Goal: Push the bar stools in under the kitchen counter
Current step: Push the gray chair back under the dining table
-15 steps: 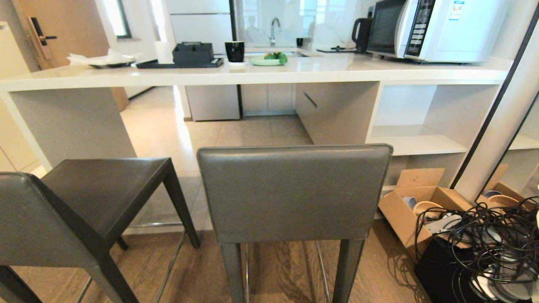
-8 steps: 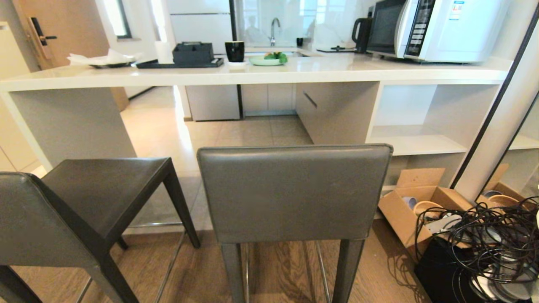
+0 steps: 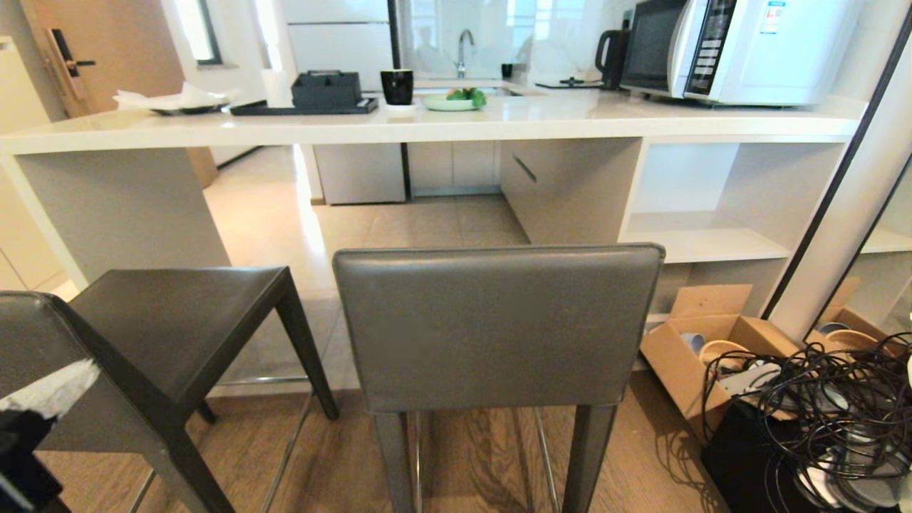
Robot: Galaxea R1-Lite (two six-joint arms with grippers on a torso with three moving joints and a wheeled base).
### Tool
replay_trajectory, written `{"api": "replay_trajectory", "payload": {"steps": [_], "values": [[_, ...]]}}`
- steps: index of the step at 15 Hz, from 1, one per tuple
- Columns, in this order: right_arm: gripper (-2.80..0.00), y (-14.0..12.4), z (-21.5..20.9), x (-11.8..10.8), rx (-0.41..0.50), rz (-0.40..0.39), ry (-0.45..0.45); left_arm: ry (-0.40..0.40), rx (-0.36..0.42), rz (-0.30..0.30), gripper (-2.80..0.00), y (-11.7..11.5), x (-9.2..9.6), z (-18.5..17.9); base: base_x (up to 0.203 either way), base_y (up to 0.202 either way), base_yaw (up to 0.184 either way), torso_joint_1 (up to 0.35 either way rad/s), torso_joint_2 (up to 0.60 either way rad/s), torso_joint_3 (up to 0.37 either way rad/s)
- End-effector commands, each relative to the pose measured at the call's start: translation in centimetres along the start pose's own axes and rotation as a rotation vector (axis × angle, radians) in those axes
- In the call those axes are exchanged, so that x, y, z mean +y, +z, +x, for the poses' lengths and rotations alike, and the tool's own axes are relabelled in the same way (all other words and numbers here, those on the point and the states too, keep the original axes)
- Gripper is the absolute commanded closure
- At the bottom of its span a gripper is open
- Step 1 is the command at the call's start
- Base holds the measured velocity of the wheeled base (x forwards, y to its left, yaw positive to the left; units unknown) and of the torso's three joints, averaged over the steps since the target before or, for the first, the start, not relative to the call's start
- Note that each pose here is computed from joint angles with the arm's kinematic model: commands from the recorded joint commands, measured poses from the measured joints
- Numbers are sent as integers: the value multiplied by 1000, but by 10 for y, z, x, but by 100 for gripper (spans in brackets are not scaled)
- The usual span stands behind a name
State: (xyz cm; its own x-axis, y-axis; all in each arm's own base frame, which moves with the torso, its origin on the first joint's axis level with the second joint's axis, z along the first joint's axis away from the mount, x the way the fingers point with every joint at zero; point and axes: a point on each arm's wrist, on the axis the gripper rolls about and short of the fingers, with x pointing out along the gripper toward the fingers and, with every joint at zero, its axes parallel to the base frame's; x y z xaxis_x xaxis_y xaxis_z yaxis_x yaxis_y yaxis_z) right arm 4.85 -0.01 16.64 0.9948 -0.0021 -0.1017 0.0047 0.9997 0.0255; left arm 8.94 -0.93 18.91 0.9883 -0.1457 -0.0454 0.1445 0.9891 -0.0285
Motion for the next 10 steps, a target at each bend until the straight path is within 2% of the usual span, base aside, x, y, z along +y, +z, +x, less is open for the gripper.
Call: {"api": "replay_trajectory", "payload": {"steps": [1, 6, 10], "values": [[0, 6, 49, 0, 102, -1, -3, -56, 65, -1, 0, -5, -5, 48, 0, 0, 0, 0, 0, 0], [0, 36, 108, 12, 79, -7, 56, -99, 73, -1, 0, -10, -16, 94, 0, 0, 0, 0, 0, 0], [0, 28, 144, 19, 123, -8, 73, -84, 110, 11, 0, -34, -36, 129, 0, 0, 0, 0, 0, 0]]}}
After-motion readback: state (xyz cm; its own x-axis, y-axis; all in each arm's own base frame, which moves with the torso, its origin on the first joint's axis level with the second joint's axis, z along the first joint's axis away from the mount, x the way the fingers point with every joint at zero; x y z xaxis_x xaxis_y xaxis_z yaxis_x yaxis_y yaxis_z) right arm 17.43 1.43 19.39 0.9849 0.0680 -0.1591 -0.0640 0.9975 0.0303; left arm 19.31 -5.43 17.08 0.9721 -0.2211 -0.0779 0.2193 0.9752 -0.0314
